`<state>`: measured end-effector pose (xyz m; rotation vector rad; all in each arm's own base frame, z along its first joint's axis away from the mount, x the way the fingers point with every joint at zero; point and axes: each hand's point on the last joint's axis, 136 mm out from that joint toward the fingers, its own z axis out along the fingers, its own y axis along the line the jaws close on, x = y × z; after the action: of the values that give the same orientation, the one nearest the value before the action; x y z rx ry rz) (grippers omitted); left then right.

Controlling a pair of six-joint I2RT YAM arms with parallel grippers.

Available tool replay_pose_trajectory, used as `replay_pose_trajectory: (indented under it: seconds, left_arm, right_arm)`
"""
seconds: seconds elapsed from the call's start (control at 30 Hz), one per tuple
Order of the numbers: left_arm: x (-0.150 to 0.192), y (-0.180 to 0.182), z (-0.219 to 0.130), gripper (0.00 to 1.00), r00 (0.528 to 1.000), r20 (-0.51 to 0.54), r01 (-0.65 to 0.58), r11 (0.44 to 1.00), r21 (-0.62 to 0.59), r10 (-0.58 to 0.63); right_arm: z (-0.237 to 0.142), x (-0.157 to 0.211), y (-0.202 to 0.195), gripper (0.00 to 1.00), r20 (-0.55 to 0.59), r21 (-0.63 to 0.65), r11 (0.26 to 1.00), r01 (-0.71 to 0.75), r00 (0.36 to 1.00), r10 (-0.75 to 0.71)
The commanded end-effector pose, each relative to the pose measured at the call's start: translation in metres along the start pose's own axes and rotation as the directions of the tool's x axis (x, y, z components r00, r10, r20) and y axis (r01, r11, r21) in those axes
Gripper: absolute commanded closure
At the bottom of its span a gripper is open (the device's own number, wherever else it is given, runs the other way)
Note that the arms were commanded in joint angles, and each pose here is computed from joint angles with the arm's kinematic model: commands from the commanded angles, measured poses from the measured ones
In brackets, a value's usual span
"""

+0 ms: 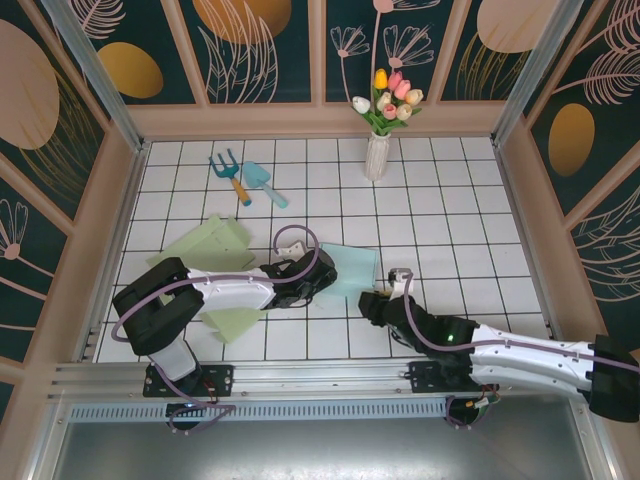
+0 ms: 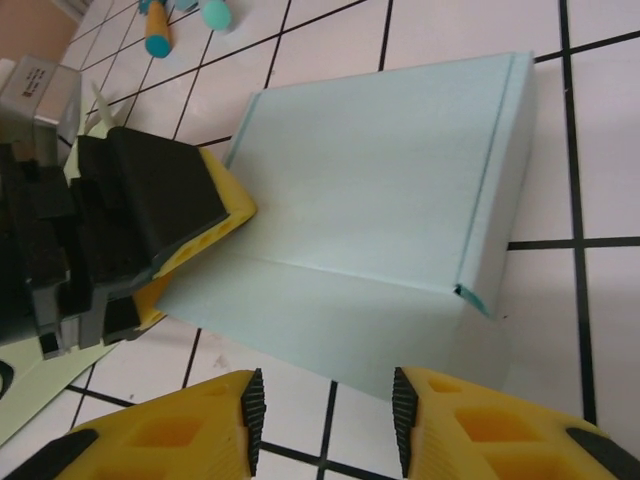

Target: Fold the paper box

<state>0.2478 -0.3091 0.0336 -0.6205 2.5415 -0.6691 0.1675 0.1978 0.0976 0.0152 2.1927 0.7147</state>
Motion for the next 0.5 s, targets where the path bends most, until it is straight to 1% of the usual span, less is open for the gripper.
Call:
replay_pose_trajectory:
  seconds: [0.0, 0.13, 0.27, 0.47]
  left_arm:
    - [0.024, 0.091, 0.007, 0.45, 0.992, -0.104, -0.105, 0.951, -0.292, 0.078]
    - [0.024, 0.091, 0.008, 0.45, 0.991, -0.104, -0.107, 0.950, -0.293, 0.080]
    - [0.024, 0.091, 0.009, 0.45, 0.991, -0.104, -0.110, 0.950, -0.293, 0.082]
    - [0.024, 0.091, 0.009, 0.45, 0.991, -0.105, -0.113, 0.950, -0.292, 0.085]
  right_arm:
    - [0.001, -0.010, -0.003, 0.56, 0.020, 0.011, 0.999, 0.039, 0.999, -0.039]
    - [0.008, -0.012, -0.010, 0.55, 0.000, -0.004, 1.000, 0.013, 1.000, -0.013]
    - [0.016, -0.007, -0.015, 0.55, -0.040, -0.046, 0.998, -0.039, 0.999, 0.038]
    - [0.022, 0.003, -0.021, 0.54, -0.060, -0.050, 0.997, -0.061, 0.996, 0.058]
